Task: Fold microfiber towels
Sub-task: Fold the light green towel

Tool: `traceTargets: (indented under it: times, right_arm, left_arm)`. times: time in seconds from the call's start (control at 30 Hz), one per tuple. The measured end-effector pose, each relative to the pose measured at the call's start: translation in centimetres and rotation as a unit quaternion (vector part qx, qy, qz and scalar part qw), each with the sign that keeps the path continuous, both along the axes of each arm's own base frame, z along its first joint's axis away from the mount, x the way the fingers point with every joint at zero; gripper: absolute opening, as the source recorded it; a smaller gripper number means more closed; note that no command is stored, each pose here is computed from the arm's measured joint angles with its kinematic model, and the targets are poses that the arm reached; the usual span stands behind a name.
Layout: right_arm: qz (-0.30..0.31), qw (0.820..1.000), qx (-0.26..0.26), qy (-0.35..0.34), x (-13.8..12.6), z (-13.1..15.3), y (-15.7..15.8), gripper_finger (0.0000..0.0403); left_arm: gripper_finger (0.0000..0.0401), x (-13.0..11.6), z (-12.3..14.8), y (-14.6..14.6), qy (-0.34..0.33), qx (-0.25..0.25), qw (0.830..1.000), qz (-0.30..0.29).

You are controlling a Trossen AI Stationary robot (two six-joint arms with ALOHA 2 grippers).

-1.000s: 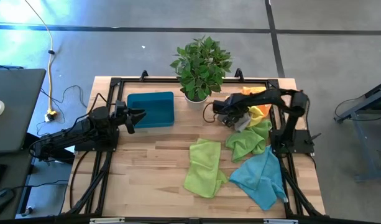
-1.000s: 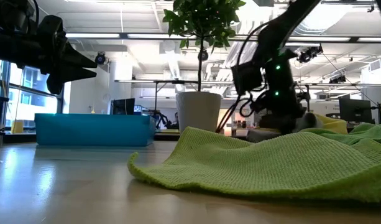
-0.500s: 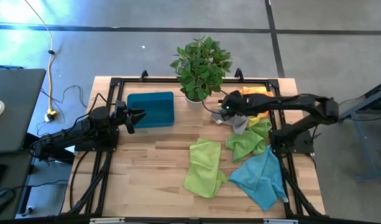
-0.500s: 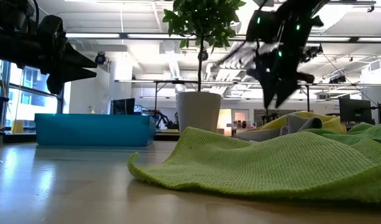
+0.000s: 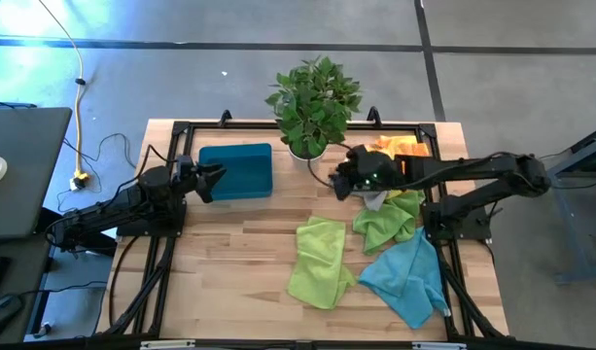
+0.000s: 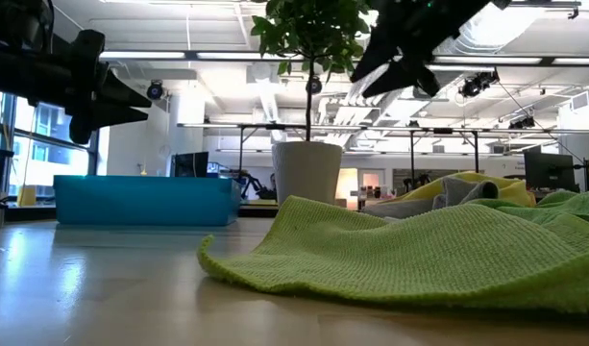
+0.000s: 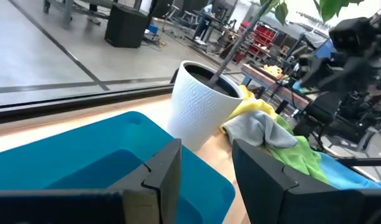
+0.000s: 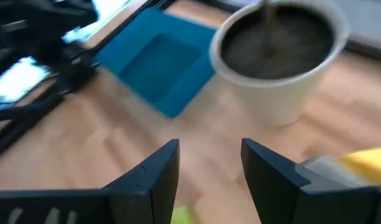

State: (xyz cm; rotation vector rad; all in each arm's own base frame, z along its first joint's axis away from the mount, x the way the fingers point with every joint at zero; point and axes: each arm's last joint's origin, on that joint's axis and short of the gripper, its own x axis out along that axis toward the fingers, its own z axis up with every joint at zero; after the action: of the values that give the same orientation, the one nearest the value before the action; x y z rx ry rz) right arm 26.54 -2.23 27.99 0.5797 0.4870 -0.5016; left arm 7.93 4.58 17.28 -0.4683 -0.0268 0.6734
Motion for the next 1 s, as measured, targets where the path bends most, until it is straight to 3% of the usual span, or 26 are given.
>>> traceTargets:
  times: [0.17,0.3,0.57,0.8,1.0]
  right_arm:
    - [0.061,0.997,0.043,-0.007,0.1,0.0,3.0,0.0165]
    - [0.105,0.993,0.059,-0.007,-0.1,-0.1,5.5,0.0165]
    - [0.125,0.988,0.087,0.008,0.6,-1.5,8.5,0.0165]
    - [0.138,0.986,0.086,0.042,2.6,-4.3,9.4,0.0165]
    - [0.13,0.984,0.109,0.049,2.8,-4.8,9.5,0.0165]
  left_arm:
    - [0.0133,0.0,0.4,0.0,-0.024,0.003,1.0,0.001]
    - [0.0133,0.1,0.7,0.0,-0.077,-0.041,0.996,-0.008]
    - [0.0133,0.8,1.3,-1.1,-0.114,-0.085,0.973,-0.182]
    - [0.0133,2.0,1.9,-2.0,-0.128,-0.083,0.96,-0.236]
    - [0.0134,3.5,2.3,-2.9,-0.134,-0.068,0.956,-0.254]
